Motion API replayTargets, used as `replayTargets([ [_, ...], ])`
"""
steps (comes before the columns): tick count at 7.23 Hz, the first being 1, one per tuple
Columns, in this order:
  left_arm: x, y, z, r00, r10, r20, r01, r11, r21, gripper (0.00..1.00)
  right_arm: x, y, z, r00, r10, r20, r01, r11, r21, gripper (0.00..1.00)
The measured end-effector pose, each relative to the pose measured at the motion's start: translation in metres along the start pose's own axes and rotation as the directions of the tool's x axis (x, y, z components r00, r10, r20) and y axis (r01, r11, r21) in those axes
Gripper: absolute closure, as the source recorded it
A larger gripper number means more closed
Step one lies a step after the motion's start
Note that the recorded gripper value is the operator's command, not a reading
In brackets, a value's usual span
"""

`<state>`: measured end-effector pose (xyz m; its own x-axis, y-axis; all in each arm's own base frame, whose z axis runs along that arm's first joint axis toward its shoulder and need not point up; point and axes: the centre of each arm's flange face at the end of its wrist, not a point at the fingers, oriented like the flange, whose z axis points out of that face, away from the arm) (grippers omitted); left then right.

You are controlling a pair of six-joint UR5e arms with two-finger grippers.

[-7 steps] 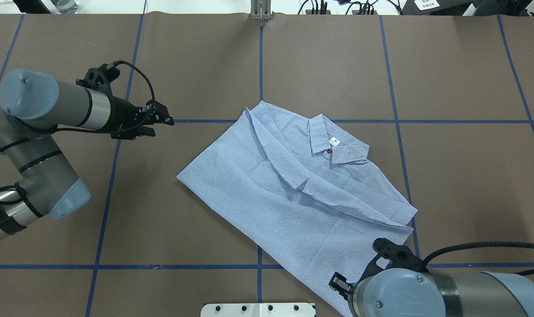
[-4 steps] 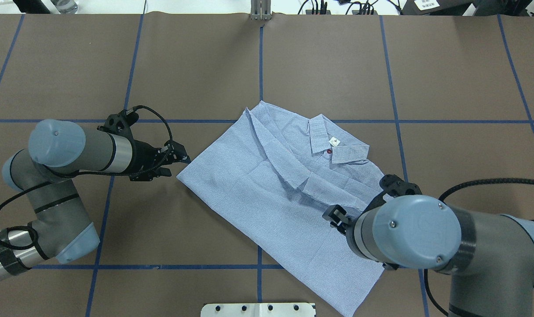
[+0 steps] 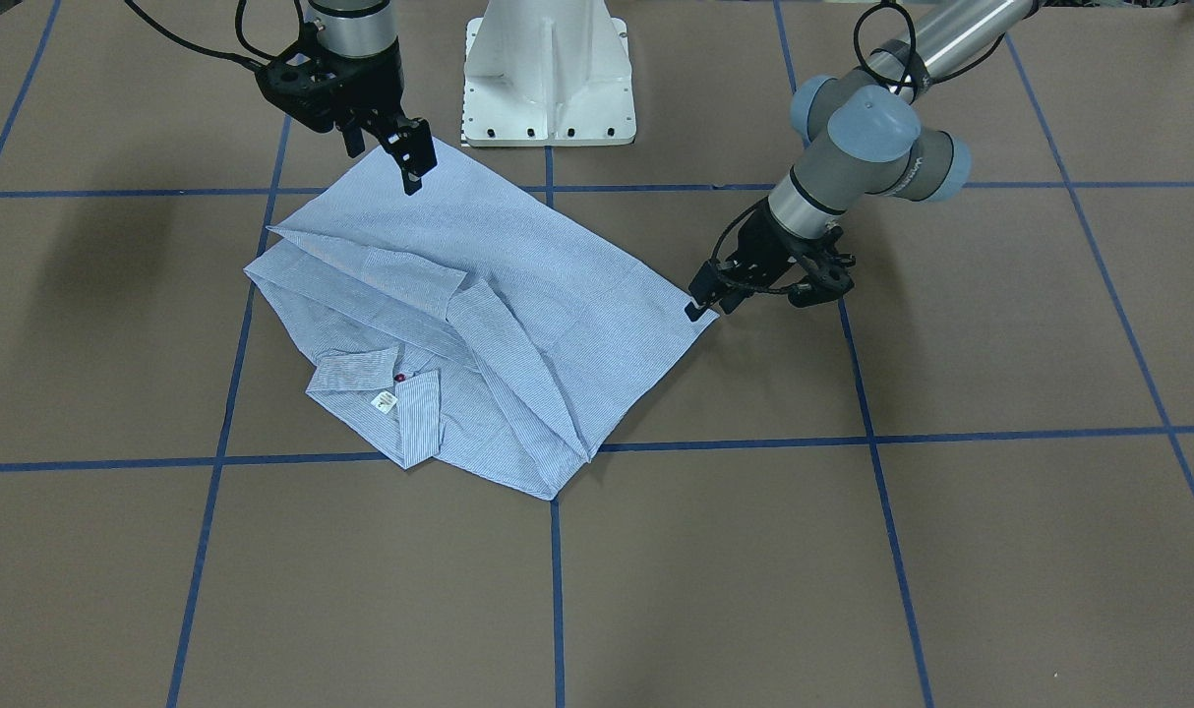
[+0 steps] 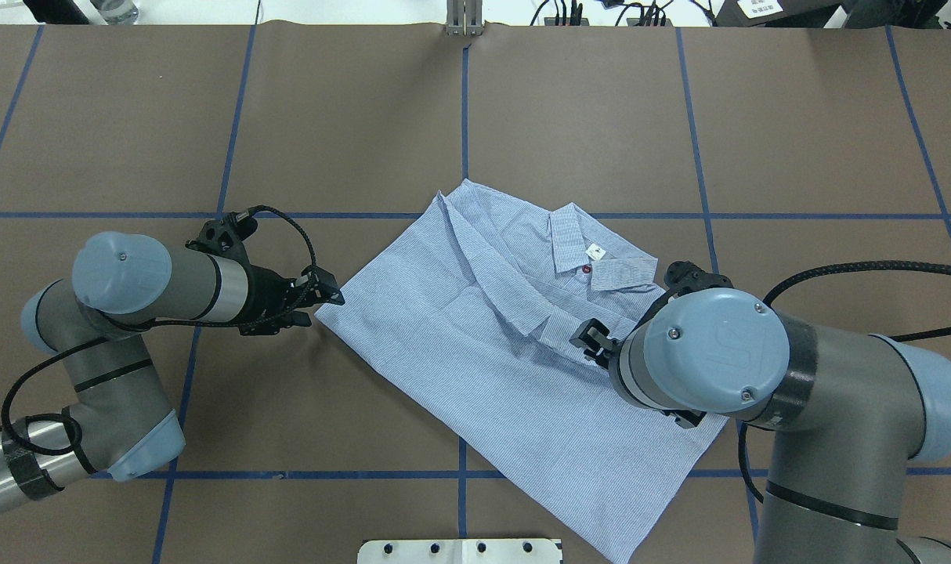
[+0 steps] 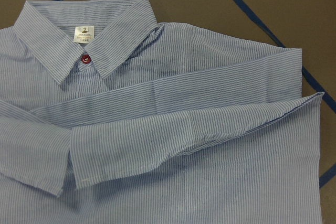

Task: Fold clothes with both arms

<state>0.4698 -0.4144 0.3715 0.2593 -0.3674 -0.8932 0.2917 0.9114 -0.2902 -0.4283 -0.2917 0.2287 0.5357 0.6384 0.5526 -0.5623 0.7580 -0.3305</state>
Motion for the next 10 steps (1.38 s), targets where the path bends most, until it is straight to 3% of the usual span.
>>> replayTargets([
  [1,-0.001,0.000,0.002,1.000,-0.001,0.003,0.001,1.000,0.000,0.36,-0.001,-0.001,0.003,1.000,-0.002,-0.002,0.002,1.000,0.002,0.00],
  [2,-0.001,0.000,0.003,1.000,-0.001,0.004,0.001,1.000,0.000,0.45,-0.003,-0.001,0.006,1.000,-0.003,0.006,0.003,1.000,-0.001,0.00],
  [4,-0.003,0.002,0.004,1.000,-0.001,0.007,0.001,1.000,-0.002,0.77,-0.008,-0.004,0.011,1.000,-0.001,0.027,0.001,1.000,-0.009,0.00],
  [5,-0.004,0.002,0.004,1.000,-0.002,0.010,0.002,1.000,-0.002,0.99,-0.010,-0.005,0.012,1.000,0.002,0.031,-0.001,1.000,-0.010,0.00],
  [8,-0.003,0.001,0.005,1.000,0.000,0.009,0.000,1.000,-0.002,1.00,-0.013,-0.005,0.009,0.999,0.005,0.054,-0.004,1.000,-0.016,0.00],
  [10,0.005,-0.028,0.000,0.999,0.038,0.004,-0.038,0.998,0.041,1.00,-0.015,-0.010,0.007,0.998,0.013,0.064,-0.012,1.000,-0.013,0.00],
])
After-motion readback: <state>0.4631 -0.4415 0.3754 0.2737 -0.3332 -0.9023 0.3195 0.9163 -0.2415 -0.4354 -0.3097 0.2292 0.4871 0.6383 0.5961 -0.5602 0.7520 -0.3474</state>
